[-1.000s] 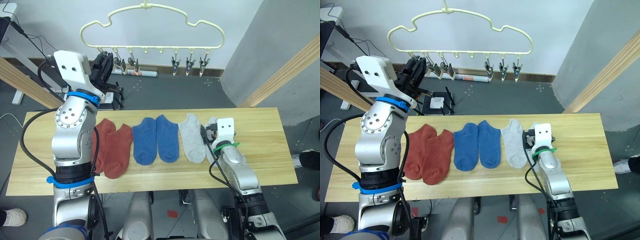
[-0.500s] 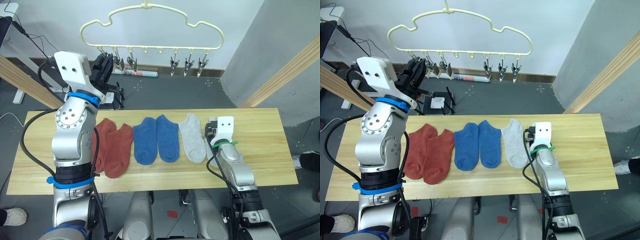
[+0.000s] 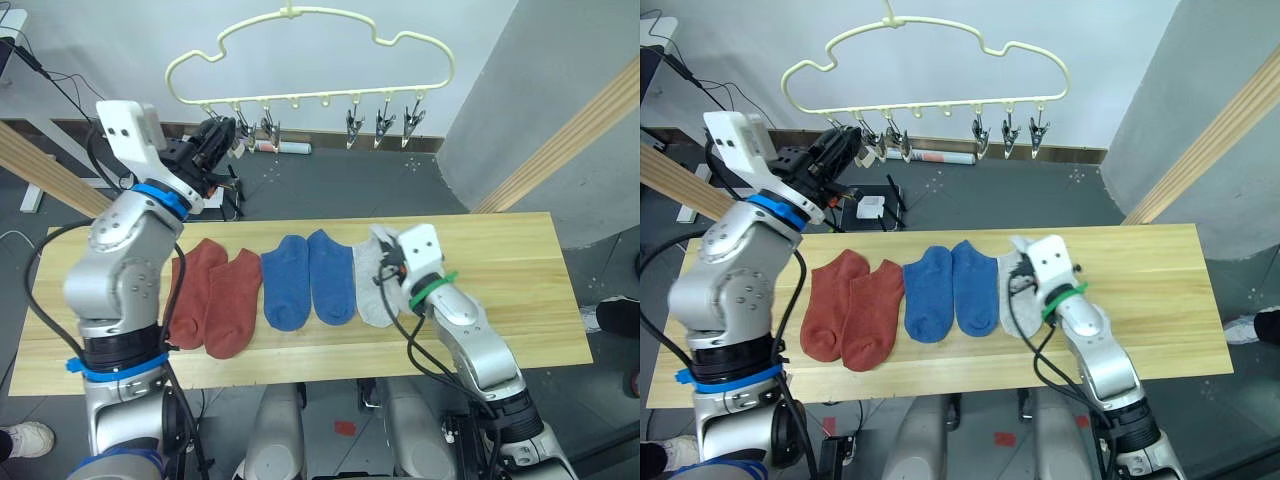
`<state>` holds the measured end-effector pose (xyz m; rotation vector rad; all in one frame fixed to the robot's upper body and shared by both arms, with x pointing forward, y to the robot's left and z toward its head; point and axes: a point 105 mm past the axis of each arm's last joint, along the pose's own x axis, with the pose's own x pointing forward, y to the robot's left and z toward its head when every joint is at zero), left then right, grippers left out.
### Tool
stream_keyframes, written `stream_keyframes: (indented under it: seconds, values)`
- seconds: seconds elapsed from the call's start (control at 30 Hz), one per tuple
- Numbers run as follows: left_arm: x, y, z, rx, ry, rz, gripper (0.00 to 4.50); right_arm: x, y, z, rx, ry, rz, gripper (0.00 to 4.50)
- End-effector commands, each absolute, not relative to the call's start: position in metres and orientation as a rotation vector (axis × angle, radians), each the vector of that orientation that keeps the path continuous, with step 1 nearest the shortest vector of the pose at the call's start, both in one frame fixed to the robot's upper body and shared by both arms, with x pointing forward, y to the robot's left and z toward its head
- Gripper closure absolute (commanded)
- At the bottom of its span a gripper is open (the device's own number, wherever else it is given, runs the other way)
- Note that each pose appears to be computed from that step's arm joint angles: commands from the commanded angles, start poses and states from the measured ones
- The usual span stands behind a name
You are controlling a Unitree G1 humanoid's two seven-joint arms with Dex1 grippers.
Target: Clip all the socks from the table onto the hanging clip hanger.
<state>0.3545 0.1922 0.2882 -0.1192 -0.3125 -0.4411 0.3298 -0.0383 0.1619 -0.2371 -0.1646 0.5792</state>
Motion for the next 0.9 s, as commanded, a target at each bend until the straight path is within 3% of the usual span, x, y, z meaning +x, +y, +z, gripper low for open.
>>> stream_keyframes:
  seconds: [0.03,0.17,0.33,0.6,0.9]
  values:
    - [0.342,0.187,0.309,-0.147,-0.339,-0.505,4.32,0.318,-0.001,0.186,-0.242,-0.271,0.695,4.50]
    - [0.340,0.187,0.316,-0.160,-0.331,-0.514,4.32,0.321,0.028,0.209,-0.225,-0.343,0.741,4.50]
    - [0.340,0.191,0.320,-0.206,-0.314,-0.503,4.32,0.339,0.056,0.215,-0.199,-0.362,0.747,4.50]
    - [0.338,0.188,0.321,-0.255,-0.277,-0.529,4.32,0.353,0.080,0.232,-0.146,-0.428,0.748,4.50]
    - [0.338,0.181,0.322,-0.276,-0.265,-0.543,4.32,0.350,0.096,0.253,-0.098,-0.521,0.779,4.50]
